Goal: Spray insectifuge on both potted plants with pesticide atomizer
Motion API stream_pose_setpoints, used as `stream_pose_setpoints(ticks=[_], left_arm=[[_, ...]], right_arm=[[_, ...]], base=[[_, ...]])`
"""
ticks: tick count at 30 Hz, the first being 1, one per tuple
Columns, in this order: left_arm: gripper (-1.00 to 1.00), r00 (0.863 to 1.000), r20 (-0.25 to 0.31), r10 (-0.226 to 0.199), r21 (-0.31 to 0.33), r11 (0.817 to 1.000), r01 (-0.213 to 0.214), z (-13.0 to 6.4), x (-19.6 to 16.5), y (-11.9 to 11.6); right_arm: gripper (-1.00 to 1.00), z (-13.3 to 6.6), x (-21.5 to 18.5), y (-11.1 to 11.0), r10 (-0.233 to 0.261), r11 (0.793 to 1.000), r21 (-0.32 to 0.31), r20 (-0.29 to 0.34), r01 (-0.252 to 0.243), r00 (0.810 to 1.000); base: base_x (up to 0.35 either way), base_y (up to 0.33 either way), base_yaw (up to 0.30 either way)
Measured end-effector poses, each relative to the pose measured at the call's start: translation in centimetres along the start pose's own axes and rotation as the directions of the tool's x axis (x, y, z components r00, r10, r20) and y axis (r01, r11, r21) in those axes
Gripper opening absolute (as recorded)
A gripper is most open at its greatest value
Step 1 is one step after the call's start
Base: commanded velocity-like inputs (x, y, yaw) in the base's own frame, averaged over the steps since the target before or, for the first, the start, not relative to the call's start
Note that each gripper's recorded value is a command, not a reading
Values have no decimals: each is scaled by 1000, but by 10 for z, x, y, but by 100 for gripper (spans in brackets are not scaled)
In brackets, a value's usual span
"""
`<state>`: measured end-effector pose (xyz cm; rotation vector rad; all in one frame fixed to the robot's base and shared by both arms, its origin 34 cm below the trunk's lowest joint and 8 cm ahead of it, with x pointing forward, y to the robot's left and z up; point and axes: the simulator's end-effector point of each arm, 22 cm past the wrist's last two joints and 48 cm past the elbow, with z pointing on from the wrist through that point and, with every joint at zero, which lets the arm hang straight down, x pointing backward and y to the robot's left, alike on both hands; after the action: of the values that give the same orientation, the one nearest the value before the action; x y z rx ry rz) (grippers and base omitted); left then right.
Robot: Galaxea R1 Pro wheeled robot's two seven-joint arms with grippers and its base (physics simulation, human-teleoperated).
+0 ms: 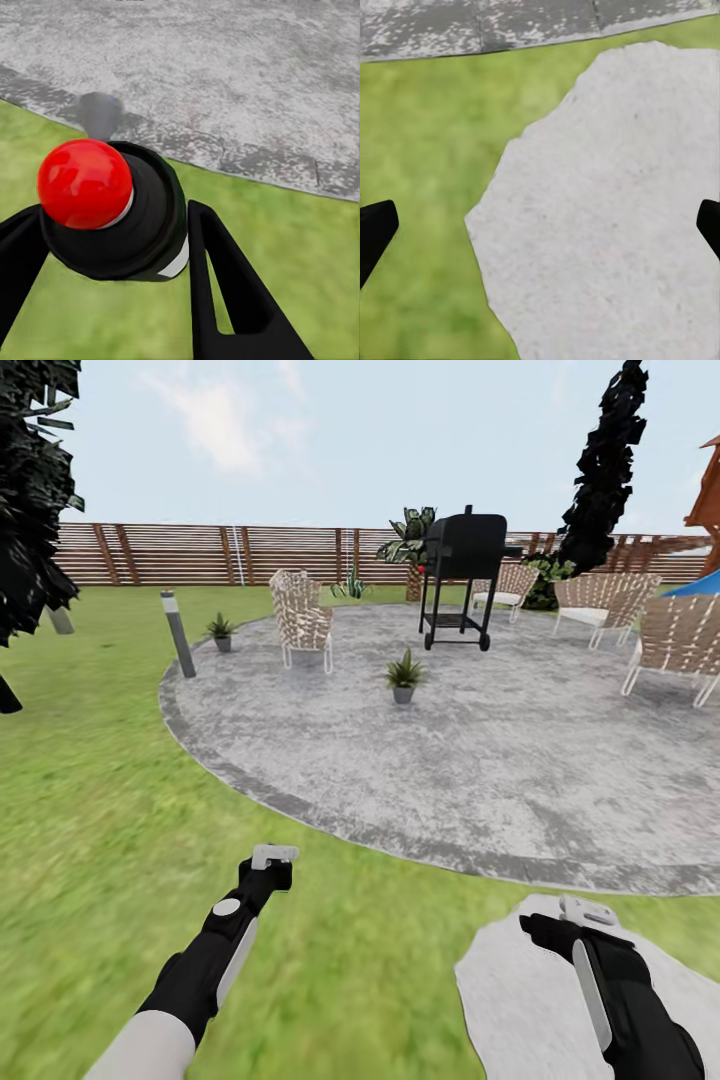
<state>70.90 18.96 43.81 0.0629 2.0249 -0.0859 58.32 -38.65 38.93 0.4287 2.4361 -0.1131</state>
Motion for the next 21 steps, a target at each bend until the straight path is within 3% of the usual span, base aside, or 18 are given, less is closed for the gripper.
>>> stream_pose_setpoints(ticks=[21], left_arm=[[-100, 1000, 0, 0, 0, 1000, 0, 0, 0, 0]], right_arm=[[100, 0, 0, 0, 1, 1000, -1, -1, -1, 1000]], base=[[339, 0, 0]])
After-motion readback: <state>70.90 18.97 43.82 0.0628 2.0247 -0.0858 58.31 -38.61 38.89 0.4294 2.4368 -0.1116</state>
